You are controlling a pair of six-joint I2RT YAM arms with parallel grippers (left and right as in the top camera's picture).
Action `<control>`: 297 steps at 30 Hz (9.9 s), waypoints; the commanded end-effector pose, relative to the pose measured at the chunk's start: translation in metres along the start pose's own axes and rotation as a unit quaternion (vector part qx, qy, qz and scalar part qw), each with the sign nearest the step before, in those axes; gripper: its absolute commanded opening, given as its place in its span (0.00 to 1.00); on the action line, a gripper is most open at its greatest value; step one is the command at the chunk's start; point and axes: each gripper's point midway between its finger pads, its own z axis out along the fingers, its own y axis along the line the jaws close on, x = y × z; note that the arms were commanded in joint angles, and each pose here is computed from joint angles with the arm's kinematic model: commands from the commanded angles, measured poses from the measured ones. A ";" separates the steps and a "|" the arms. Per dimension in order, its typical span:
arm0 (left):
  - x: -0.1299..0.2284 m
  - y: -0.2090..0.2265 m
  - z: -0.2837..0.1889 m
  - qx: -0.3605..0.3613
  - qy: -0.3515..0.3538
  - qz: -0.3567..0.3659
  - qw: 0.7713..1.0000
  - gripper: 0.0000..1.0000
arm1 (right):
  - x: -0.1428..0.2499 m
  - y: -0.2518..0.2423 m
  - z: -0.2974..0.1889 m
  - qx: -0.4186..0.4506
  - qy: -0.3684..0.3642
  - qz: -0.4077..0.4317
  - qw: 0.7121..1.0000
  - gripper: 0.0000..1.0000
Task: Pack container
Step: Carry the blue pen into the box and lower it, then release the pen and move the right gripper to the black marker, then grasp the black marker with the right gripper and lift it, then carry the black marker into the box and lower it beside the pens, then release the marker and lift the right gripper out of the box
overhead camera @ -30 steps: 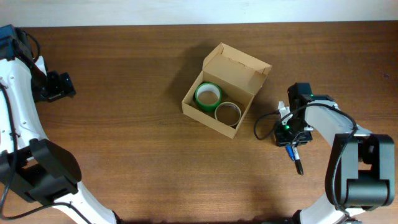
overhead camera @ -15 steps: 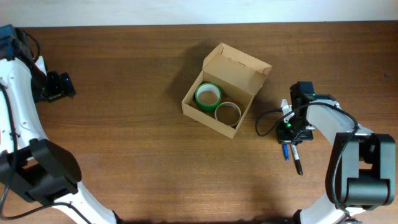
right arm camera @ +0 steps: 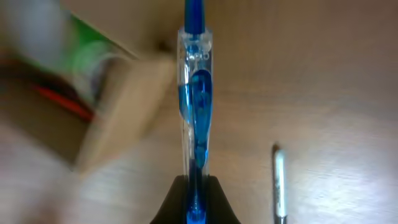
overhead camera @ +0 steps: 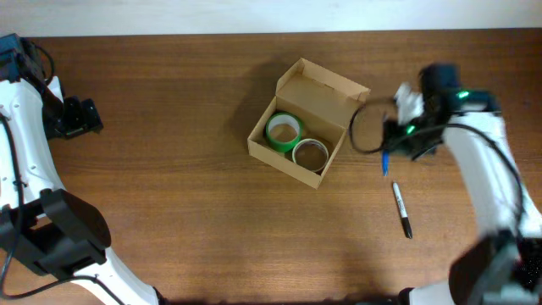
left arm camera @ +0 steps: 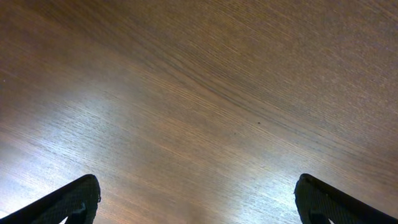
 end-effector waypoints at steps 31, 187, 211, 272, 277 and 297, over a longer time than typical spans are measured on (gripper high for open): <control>0.001 0.000 0.004 0.003 0.006 0.004 1.000 1.00 | -0.025 0.169 0.084 0.056 0.035 -0.398 0.915 0.04; 0.001 0.000 0.004 0.003 0.006 0.004 1.000 1.00 | -0.062 0.101 -0.066 -0.006 -0.072 -0.311 0.948 0.04; 0.001 0.000 0.004 0.003 0.006 0.004 1.000 1.00 | -0.010 0.171 0.109 -0.010 0.130 -0.497 0.858 0.04; 0.001 0.000 0.004 0.003 0.006 0.004 1.000 1.00 | -0.021 0.251 0.044 -0.037 -0.003 -0.452 0.891 0.23; 0.001 0.000 0.004 0.003 0.006 0.004 1.000 1.00 | -0.043 0.273 -0.062 -0.065 -0.132 -0.399 0.905 0.23; -0.005 -0.087 -0.020 0.264 -0.013 0.038 0.964 1.00 | -0.034 0.129 -0.175 0.139 -0.201 -0.117 0.962 0.04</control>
